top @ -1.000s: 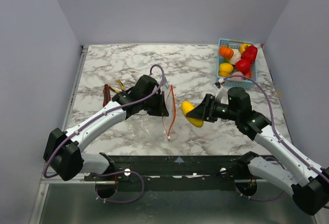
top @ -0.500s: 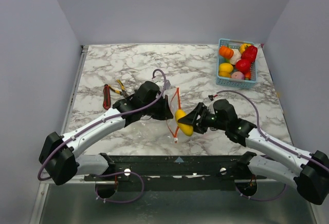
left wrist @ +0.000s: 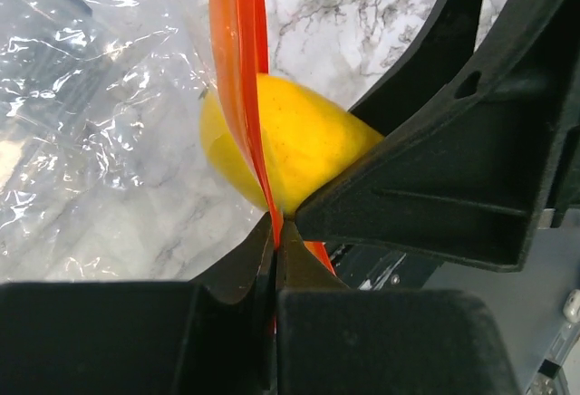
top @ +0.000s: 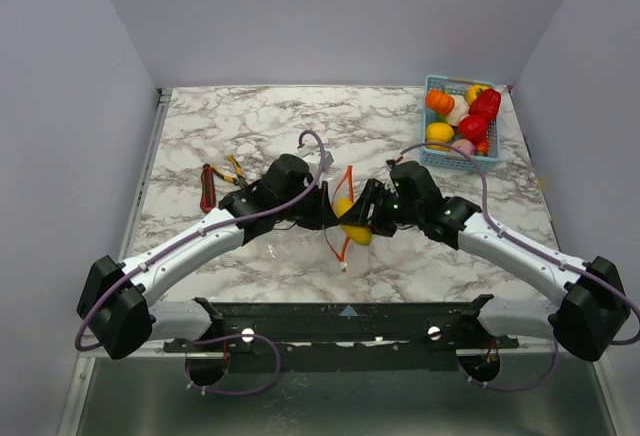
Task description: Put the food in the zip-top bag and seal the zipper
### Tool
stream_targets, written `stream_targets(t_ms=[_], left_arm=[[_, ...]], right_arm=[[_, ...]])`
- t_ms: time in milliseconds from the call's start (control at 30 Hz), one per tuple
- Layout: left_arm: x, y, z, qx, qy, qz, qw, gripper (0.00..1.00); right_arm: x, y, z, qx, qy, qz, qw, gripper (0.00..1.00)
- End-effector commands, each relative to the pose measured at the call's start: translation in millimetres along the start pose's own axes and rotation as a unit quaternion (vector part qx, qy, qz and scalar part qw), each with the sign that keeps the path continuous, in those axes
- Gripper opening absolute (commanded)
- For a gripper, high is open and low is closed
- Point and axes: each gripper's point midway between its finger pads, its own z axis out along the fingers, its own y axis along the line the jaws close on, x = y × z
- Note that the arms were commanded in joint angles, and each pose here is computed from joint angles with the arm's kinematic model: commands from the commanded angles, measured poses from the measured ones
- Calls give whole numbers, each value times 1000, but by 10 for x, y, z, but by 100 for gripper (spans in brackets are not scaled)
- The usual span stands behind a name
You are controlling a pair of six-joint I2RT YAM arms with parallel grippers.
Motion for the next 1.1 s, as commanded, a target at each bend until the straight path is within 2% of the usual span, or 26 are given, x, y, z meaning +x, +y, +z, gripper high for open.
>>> stream_targets(t_ms=[0, 100, 167, 233, 433, 600, 733, 867, 967, 1067], left_arm=[[27, -290, -29, 61, 18, 22, 998, 0], [127, -319, -68, 65, 40, 22, 997, 0], [185, -365, -128, 77, 55, 18, 995, 0], [227, -378, -191, 79, 58, 14, 995, 0], [263, -477, -311, 100, 54, -17, 993, 0], [178, -338, -299, 56, 25, -24, 998, 0], [16, -309, -320, 28, 10, -8, 1000, 0], [-113, -432, -290, 46, 6, -2, 999, 0], [-133, -553, -263, 71, 22, 2, 997, 0], [-97, -697, -220, 107, 55, 7, 993, 0]], right_arm=[[-116, 112, -93, 16, -2, -111, 994, 4], [-127, 145, -77, 22, 21, -154, 988, 11], [-97, 124, -61, 40, 41, -181, 982, 11], [-106, 18, -41, 85, 34, -196, 976, 11], [152, 0, 55, 103, 37, -229, 967, 11], [125, -159, -50, 158, 10, -246, 956, 11], [77, -174, -180, 155, -10, -254, 955, 11], [181, -199, -146, 140, 11, -262, 955, 12], [160, -238, -189, 153, 9, -265, 952, 19], [54, -121, -321, 143, -20, -264, 954, 31]])
